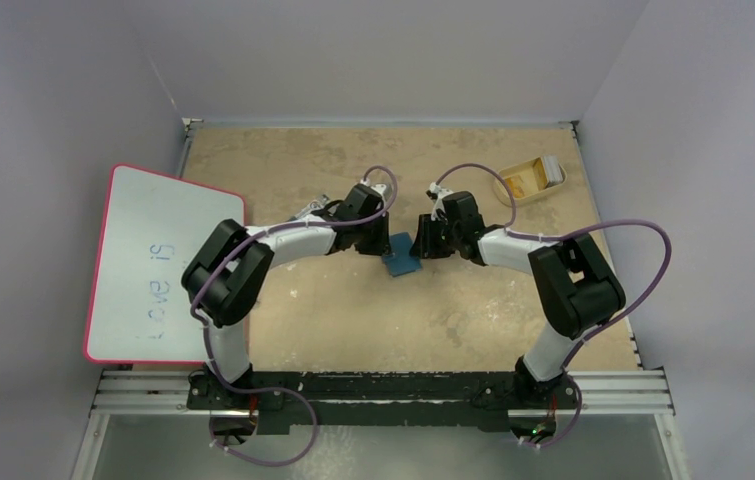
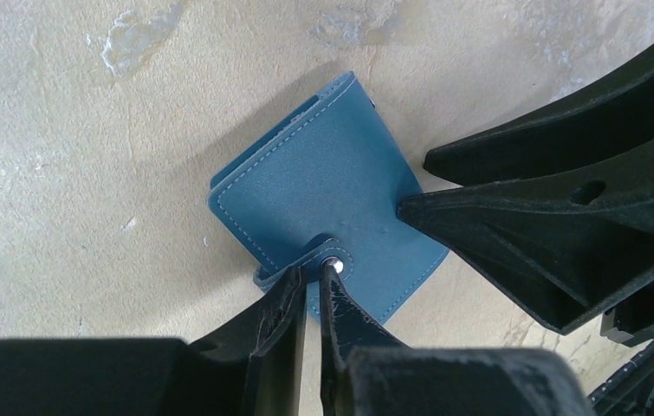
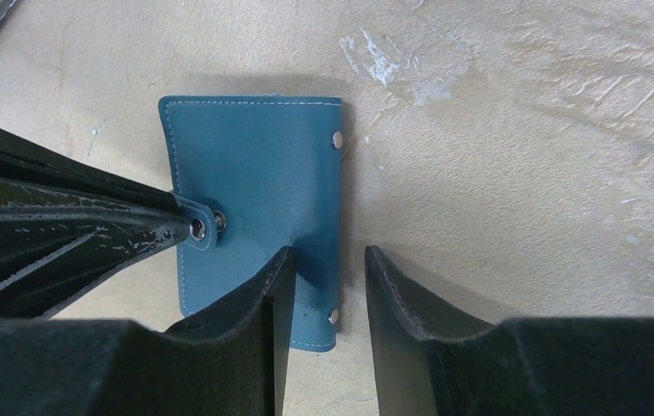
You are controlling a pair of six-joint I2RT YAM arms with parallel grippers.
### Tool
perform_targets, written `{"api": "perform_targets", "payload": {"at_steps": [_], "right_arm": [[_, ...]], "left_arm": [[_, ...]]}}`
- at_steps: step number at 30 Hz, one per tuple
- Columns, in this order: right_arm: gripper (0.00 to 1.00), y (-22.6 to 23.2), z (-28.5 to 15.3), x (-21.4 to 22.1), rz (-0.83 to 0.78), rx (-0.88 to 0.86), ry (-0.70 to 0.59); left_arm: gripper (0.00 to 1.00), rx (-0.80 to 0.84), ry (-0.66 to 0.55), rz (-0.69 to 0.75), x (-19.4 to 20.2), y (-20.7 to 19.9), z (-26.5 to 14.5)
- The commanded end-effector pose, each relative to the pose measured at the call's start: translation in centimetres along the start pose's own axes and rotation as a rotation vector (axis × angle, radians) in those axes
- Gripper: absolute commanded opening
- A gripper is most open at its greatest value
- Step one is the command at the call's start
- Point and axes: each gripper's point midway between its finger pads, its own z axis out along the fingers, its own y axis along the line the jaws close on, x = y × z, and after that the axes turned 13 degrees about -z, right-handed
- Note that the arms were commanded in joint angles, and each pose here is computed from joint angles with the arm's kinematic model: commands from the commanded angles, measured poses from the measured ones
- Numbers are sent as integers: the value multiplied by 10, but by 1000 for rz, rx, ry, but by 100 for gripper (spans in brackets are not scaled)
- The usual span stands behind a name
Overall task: Put the credit cards into the card holder
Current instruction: Close the card holder at the center of the board.
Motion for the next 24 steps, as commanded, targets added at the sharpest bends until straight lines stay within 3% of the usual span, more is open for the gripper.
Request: {"api": "perform_targets", "payload": {"at_steps": [1, 11, 16, 24], "right_arm": [[38, 2, 2, 6, -11, -14, 24], [37, 4, 2, 10, 7, -27, 25], [33, 9, 0, 13, 63, -41, 13], [29, 21, -4, 18, 138, -98, -3]], "left_arm": [[13, -17, -65, 66, -16, -15, -13], [19, -8, -75, 56, -13, -16, -10], [20, 16, -136, 59, -27, -27, -26], [25, -72, -132, 135, -27, -12, -38]]}}
